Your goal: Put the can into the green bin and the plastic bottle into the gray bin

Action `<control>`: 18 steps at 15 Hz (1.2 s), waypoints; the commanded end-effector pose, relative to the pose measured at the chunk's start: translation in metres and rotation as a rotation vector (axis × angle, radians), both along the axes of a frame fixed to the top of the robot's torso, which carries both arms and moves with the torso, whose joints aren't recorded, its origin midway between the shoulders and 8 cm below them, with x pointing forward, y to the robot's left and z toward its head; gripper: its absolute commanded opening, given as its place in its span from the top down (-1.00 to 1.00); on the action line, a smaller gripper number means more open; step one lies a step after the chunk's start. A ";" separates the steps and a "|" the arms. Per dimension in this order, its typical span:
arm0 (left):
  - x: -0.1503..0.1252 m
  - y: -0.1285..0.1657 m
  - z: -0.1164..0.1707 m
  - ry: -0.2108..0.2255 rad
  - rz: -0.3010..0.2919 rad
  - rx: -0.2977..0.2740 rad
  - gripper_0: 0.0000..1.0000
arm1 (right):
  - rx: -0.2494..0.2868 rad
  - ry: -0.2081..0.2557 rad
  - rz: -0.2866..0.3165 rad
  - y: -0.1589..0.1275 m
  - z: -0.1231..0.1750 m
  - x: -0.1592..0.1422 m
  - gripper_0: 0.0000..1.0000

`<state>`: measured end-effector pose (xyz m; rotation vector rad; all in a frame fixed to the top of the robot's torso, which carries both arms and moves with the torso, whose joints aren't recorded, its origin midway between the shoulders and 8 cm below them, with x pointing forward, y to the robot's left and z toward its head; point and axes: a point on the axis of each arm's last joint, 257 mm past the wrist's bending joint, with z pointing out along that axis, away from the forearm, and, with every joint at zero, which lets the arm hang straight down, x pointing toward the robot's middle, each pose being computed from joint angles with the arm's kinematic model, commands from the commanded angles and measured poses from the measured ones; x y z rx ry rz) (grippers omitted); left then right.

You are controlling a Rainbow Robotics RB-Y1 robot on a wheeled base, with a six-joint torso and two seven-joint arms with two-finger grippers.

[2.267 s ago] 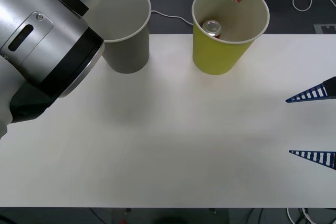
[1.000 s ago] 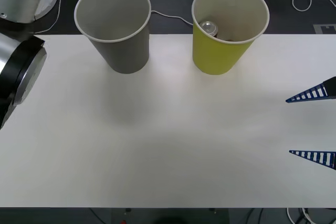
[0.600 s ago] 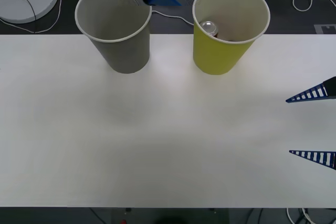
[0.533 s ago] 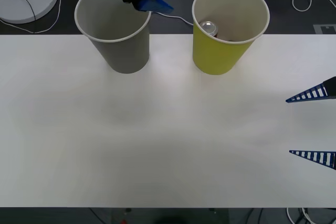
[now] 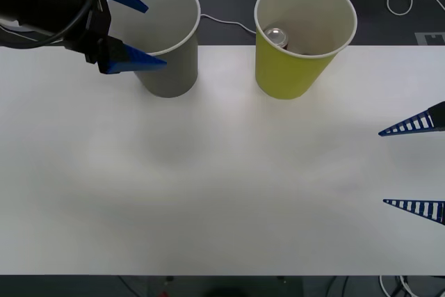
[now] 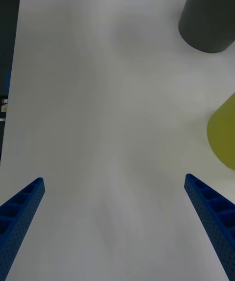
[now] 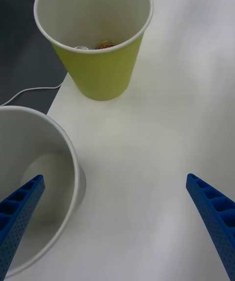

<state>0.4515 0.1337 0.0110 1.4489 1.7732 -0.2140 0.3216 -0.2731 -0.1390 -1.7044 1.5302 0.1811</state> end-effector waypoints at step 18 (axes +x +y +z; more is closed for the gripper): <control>-0.093 0.173 -0.101 -0.049 -0.190 0.231 -1.00 | 0.000 0.000 0.000 0.000 0.000 0.000 -1.00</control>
